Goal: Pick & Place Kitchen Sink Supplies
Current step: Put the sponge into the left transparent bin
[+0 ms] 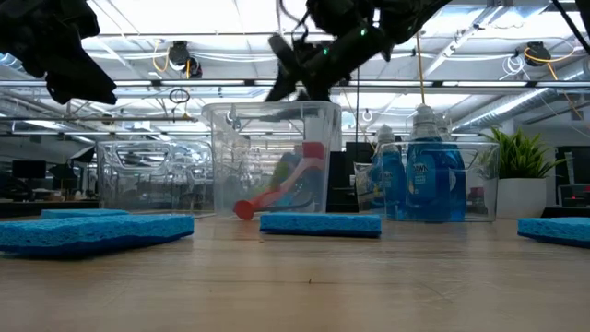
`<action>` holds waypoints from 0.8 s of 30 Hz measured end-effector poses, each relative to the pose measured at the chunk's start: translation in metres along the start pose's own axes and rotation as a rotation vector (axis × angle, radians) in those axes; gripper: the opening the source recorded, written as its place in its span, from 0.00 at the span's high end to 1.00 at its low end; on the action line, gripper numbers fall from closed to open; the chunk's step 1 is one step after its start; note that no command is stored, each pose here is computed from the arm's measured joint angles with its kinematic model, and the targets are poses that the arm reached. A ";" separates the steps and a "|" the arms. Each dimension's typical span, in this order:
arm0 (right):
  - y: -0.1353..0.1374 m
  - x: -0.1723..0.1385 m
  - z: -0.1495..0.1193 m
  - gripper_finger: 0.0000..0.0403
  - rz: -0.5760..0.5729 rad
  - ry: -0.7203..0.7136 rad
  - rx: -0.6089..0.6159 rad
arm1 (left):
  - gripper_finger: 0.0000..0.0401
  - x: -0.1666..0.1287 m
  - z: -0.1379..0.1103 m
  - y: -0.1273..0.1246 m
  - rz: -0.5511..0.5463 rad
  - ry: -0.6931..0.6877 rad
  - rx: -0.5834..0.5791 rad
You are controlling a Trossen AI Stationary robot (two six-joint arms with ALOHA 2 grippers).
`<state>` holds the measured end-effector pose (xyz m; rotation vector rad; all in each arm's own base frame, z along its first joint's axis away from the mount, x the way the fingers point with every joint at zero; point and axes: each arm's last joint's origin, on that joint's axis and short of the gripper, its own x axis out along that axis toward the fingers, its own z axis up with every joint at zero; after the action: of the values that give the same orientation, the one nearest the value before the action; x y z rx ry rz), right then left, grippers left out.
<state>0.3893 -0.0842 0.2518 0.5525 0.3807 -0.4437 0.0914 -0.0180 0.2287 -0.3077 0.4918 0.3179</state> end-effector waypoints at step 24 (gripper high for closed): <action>0.062 -0.184 0.061 0.64 0.288 -0.361 -0.360 | 0.54 0.048 -0.028 -0.029 0.089 0.544 -0.585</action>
<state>0.2795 -0.0177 0.4095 0.1647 0.0274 -0.1825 0.1308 -0.0436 0.1872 -0.9573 0.9481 0.4655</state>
